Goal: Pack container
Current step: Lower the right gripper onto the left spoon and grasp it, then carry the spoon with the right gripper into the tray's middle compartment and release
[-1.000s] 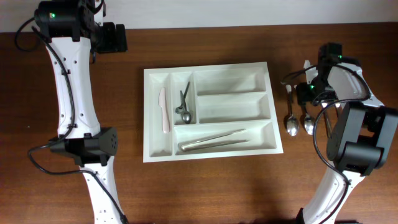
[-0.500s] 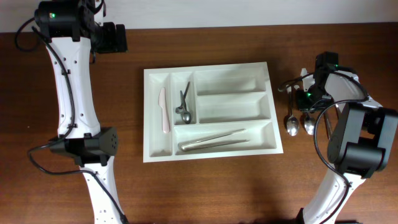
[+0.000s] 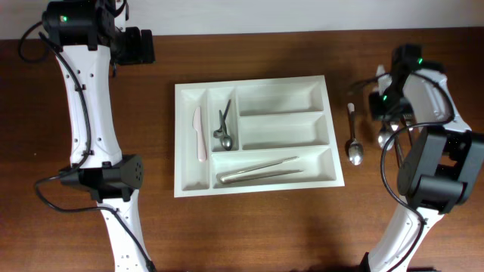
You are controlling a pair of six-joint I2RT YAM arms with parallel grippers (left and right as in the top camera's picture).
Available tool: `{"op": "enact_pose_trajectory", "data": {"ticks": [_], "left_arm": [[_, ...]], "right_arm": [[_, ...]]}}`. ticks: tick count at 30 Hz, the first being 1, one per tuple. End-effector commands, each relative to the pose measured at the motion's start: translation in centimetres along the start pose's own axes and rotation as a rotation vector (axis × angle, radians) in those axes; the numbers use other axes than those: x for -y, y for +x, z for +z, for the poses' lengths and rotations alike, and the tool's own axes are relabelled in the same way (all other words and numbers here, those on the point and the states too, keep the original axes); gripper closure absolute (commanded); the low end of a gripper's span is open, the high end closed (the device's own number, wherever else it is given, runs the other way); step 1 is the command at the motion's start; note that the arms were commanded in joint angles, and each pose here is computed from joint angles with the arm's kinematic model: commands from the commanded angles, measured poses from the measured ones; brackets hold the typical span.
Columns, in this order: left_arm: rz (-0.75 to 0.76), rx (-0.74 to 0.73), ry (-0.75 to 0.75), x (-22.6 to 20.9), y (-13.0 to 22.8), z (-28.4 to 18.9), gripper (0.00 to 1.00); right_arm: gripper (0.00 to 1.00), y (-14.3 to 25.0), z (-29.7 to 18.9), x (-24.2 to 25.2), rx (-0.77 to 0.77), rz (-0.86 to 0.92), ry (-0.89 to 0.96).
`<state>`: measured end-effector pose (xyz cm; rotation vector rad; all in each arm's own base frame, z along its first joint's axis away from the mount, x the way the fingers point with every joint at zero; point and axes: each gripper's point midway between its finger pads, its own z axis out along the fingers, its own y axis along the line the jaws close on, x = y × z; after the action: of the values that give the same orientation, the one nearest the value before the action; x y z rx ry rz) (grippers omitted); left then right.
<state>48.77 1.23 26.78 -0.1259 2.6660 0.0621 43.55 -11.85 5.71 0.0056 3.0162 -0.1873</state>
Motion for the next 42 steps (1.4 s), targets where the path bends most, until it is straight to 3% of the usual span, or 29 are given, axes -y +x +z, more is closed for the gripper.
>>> {"op": "enact_pose_trajectory", "data": {"ticks": [1, 4, 9, 20, 31, 42], "left_arm": [[-0.011, 0.019, -0.002, -0.1, -0.2, -0.6, 0.01], [-0.011, 0.019, -0.003, -0.1, -0.2, -0.6, 0.01], [-0.011, 0.019, -0.002, -0.1, -0.2, -0.6, 0.01], [-0.011, 0.019, -0.003, -0.1, -0.2, -0.6, 0.01], [-0.011, 0.019, -0.003, -0.1, -0.2, -0.6, 0.01], [-0.011, 0.019, -0.003, -0.1, -0.2, -0.6, 0.01]], "right_arm": [[0.96, -4.0, -5.8, 0.6, 0.136, 0.007, 0.025], [0.96, -6.5, -10.5, -2.0, 0.24, -0.09, -0.051], [0.96, -7.8, -16.5, -10.6, 0.387, -0.494, -0.229], [0.96, -1.2, -16.9, -22.1, 0.303, -1.149, -0.416], [0.96, 3.7, -11.4, -25.8, 0.122, -1.265, -0.514], [0.96, 4.1, -7.1, -26.4, 0.118, -1.265, -0.516]]}}
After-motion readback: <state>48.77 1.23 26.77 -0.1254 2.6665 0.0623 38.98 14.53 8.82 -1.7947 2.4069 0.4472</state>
